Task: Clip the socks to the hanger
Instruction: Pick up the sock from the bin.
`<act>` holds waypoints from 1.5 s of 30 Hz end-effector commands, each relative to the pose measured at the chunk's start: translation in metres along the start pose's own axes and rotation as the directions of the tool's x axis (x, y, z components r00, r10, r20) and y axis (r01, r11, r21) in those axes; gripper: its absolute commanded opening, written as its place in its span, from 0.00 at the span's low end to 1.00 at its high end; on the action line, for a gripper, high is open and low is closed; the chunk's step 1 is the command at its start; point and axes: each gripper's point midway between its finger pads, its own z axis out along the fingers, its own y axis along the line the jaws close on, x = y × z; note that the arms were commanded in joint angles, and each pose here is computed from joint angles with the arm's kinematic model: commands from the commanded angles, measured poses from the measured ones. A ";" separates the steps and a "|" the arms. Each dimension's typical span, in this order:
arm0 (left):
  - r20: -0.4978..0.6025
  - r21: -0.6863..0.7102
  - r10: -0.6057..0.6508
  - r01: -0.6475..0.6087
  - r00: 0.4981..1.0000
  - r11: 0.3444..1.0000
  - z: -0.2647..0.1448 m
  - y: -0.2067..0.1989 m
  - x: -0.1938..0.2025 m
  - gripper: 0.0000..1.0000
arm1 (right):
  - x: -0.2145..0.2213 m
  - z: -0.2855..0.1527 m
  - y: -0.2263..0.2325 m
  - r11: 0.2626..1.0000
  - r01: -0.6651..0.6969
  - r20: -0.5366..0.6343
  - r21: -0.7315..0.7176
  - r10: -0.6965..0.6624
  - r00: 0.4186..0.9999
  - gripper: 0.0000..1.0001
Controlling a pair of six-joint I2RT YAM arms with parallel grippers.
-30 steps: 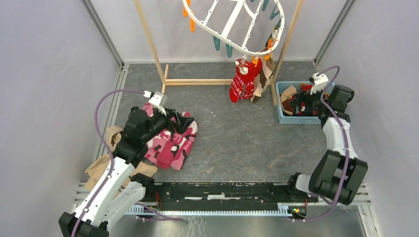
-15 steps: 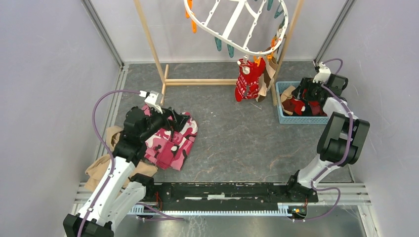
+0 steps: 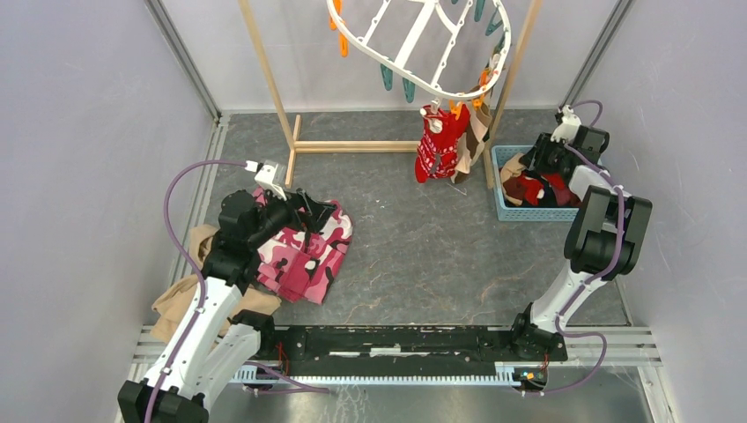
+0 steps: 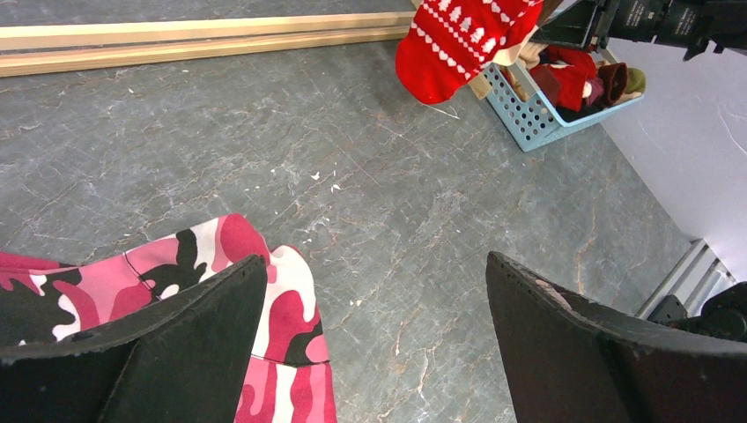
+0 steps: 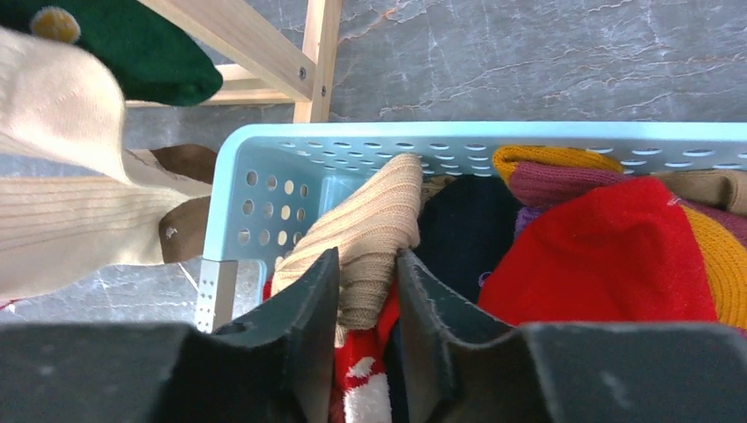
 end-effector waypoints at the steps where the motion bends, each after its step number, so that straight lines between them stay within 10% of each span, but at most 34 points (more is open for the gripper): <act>1: 0.039 0.039 -0.013 0.012 0.999 0.999 0.000 -0.007 -0.011 0.98 | -0.038 -0.008 0.009 0.998 0.058 0.102 -0.013 -0.056 0.993 0.28; 10: 0.046 0.062 -0.012 0.009 0.999 0.998 -0.001 -0.011 -0.012 0.98 | -0.072 -0.056 0.036 0.988 0.149 0.225 -0.043 -0.136 0.965 0.02; 45: 0.063 0.322 -0.020 -0.001 0.998 0.947 -0.007 -0.054 -0.013 0.97 | -0.153 -0.225 0.119 0.828 0.553 0.471 0.093 -0.526 0.708 0.02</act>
